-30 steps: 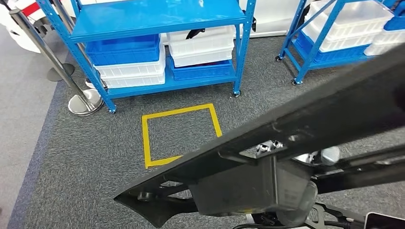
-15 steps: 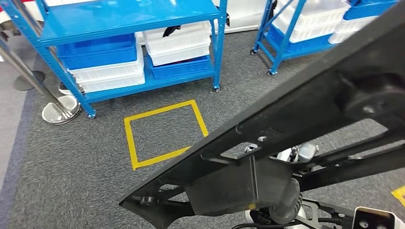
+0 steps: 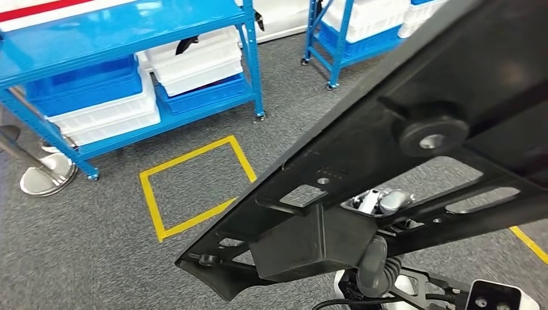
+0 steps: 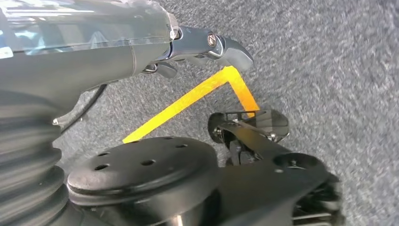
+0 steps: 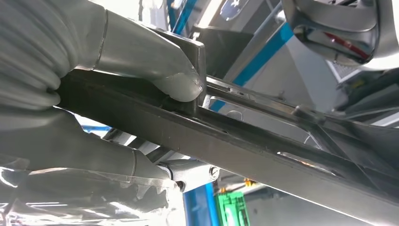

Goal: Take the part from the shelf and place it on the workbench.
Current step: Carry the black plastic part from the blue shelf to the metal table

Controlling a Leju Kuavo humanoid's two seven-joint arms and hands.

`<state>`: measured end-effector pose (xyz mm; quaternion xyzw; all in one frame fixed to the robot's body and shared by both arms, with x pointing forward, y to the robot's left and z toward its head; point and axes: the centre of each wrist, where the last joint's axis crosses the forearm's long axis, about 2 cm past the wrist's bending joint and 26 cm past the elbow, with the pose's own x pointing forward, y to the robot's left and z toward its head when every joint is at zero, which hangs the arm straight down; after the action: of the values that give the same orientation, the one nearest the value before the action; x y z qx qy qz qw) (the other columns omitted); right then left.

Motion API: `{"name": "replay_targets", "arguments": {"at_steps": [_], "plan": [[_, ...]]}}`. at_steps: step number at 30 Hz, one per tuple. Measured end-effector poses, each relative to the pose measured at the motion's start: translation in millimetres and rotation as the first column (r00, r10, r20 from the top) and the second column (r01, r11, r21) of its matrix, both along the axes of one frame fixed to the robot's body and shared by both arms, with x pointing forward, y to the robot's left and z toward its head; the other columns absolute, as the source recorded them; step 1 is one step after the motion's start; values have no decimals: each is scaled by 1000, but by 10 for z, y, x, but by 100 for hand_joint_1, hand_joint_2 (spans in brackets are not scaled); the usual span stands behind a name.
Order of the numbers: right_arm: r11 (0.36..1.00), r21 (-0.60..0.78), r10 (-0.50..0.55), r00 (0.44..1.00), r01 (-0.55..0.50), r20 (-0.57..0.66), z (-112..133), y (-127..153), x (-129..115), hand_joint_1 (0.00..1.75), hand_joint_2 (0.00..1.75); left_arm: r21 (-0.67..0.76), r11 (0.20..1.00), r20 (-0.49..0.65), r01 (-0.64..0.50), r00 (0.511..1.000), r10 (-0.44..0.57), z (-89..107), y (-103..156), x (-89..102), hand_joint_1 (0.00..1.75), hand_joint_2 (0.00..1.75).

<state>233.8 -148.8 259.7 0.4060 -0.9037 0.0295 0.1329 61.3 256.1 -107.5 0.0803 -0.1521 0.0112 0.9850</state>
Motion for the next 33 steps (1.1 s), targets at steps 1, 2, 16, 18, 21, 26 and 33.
{"name": "replay_targets", "arguments": {"at_steps": [1,2,16,18,21,26,33], "plan": [[1000,-1,1,1000,-1,-2,-7,0,2,175,175,1,1000,0,-1,1000,1,0,0,1,0,175],[1000,-2,2,1000,-2,-4,-12,0,3,175,175,1,1000,1,-2,1000,2,1,0,4,0,175],[1000,-9,-20,1000,20,-19,-44,-18,21,175,175,5,1000,4,-6,1000,6,2,-6,6,0,175],[1000,-13,-26,999,26,-20,-49,-22,20,175,175,6,1000,3,-2,1000,2,2,-4,12,0,175],[999,-19,-34,999,34,-20,-52,-25,18,175,175,10,1000,0,2,1000,-2,3,8,22,0,175],[998,-22,-60,998,59,-27,-58,-27,12,175,175,12,1000,4,12,1000,-13,5,12,34,0,175],[996,-26,-92,995,91,-44,-83,-32,-11,175,175,17,999,4,34,999,-34,-2,25,-2,0,175]]}}
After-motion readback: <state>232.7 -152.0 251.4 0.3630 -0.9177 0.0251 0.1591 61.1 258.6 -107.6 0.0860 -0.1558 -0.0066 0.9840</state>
